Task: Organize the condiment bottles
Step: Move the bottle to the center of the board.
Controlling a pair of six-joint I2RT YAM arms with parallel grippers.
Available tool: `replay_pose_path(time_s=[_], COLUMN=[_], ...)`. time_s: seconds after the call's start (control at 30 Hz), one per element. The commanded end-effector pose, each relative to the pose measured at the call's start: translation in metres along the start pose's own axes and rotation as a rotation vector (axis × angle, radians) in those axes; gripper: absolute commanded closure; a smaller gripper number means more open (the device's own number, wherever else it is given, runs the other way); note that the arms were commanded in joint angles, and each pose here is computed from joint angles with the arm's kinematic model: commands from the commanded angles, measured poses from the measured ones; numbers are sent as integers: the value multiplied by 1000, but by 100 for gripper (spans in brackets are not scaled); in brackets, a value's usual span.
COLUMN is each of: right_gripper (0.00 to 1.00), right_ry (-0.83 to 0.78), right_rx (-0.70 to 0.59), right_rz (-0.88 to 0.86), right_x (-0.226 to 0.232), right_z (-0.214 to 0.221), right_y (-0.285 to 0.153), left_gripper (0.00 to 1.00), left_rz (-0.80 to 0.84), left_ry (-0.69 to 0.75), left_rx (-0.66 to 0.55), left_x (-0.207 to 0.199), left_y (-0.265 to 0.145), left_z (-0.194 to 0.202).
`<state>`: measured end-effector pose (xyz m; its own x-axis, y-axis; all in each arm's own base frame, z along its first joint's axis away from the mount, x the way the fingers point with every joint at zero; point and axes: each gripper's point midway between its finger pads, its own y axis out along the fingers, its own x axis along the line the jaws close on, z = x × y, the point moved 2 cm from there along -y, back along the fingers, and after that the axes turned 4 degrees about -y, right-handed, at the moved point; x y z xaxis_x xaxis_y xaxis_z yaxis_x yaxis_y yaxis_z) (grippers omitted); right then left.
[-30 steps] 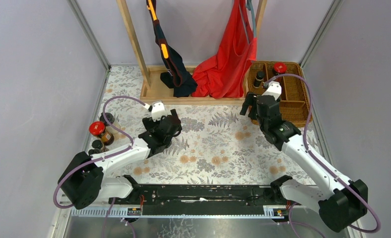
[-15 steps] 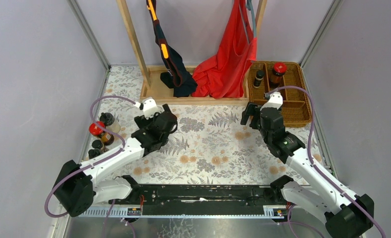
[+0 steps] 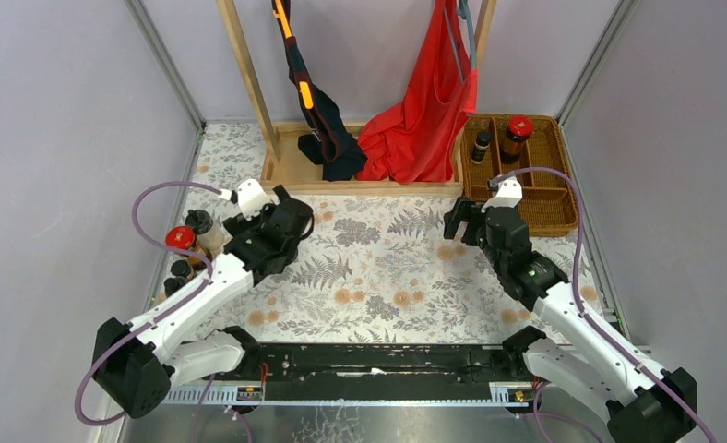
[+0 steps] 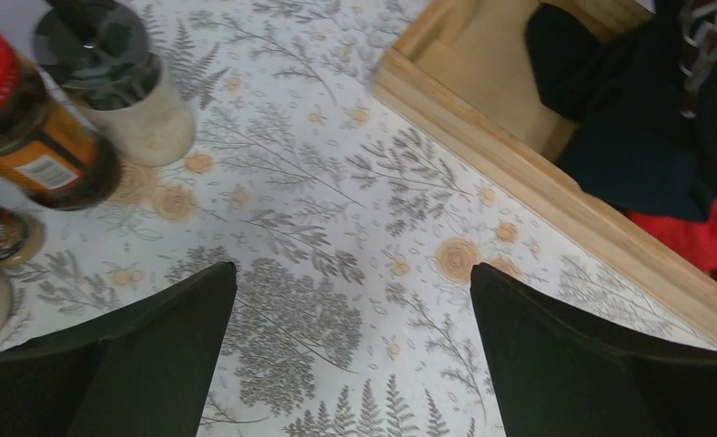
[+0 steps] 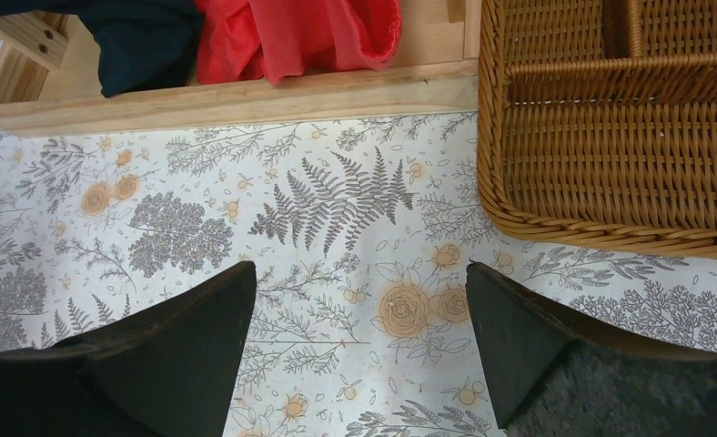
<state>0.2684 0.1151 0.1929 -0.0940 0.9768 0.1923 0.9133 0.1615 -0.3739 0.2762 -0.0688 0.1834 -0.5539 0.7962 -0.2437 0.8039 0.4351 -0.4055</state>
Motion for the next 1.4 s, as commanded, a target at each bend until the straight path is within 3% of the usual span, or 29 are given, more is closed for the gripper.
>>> replay_pose_path(time_s=[0.0,0.33,0.77,1.37], right_gripper=[8,8,8,9], right_ry=[30,34,40,44], right_rx=[-66,-63,-10,3], right_rz=[-58,-71,-91,-94], right_x=[11,12,19,19], right_z=[-15,-14,-2,3], right_y=[-5,-8,3,6], left_gripper=[0,0,0,0], left_rz=[-82,-173,-261,-438], left_ry=[-60,-24,-90,-69], left_rx=[-10,29,80,64], left_x=[21,38,64,126], left_y=[4,9,20,21], left_z=[-20,-36,-45,-65])
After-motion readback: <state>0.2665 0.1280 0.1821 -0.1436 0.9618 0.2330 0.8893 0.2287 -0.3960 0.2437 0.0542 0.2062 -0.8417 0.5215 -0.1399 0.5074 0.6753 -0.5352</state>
